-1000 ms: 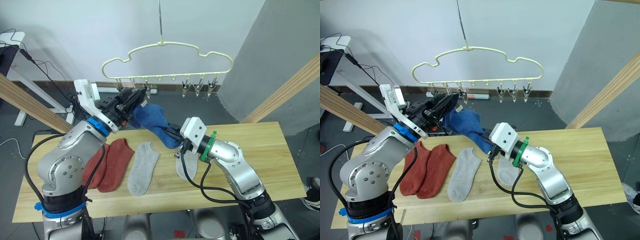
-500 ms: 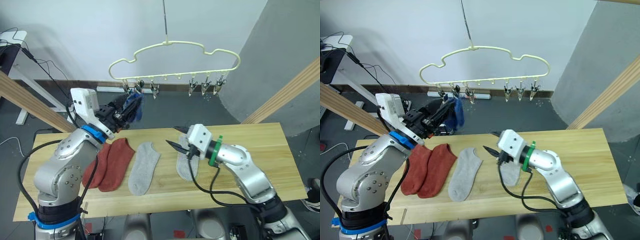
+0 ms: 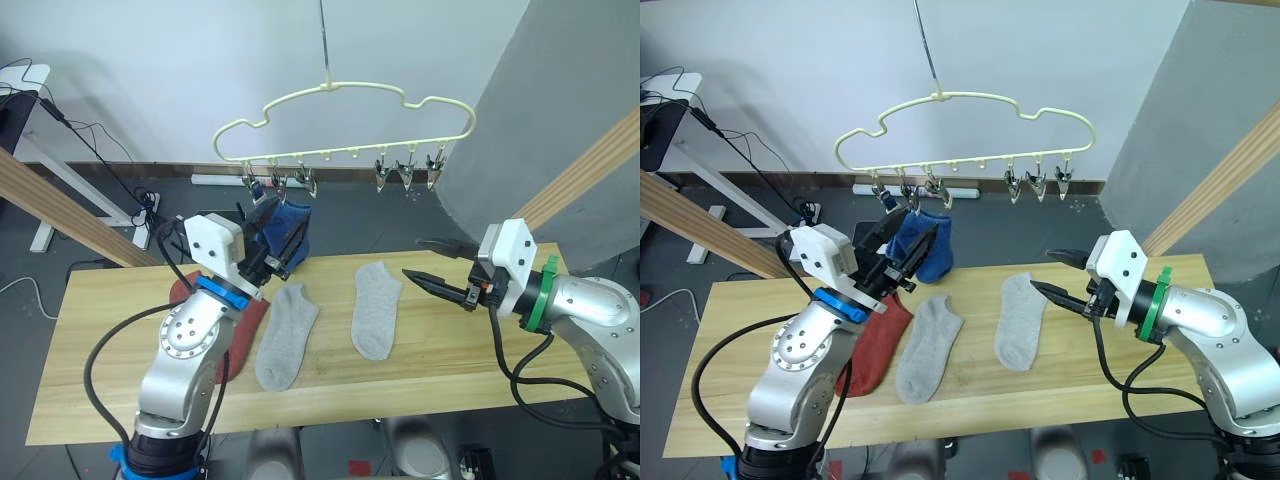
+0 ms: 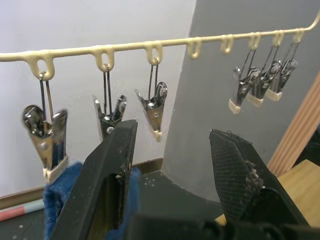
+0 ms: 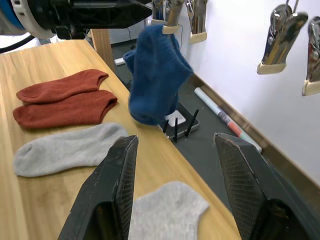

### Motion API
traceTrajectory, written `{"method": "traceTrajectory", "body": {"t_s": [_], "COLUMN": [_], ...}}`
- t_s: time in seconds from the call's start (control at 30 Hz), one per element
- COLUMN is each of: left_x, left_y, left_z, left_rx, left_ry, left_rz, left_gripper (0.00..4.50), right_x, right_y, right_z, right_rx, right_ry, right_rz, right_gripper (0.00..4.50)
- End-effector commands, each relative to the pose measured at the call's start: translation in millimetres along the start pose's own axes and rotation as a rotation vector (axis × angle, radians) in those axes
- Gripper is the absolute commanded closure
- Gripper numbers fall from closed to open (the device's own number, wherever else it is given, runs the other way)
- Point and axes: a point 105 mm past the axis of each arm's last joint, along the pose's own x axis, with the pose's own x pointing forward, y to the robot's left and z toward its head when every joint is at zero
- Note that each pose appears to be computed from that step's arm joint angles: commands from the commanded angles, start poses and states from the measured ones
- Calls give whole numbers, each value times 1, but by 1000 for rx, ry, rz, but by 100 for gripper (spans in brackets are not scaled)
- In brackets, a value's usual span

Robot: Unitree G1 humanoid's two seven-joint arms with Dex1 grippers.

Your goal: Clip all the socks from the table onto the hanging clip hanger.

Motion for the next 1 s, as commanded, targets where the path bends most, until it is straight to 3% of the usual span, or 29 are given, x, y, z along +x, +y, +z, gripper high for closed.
{"method": "traceTrajectory", "body": {"t_s": [0.03,0.4,0.57,0.87,1.0], "left_x": [3,13,19,29,32], "left_y": [-6,-8,-7,-4,-2], "left_z": [1,-5,-9,-10,-8], "left_rx": [20,10,1,2,5], "left_ry": [-39,-63,-64,-73,-83], "left_rz": [40,93,152,200,215], "left_gripper": [199,199,86,86,175], "right_x": [-6,-15,-13,-12,-12], "right_y": [1,-7,-4,-6,-6], "right_z": [16,32,30,29,29], "right_rx": [-34,3,0,-9,-7], "right_ry": [-31,-21,-21,-16,-17], "right_rz": [-5,35,30,6,6], "right_gripper": [199,199,195,195,195]}}
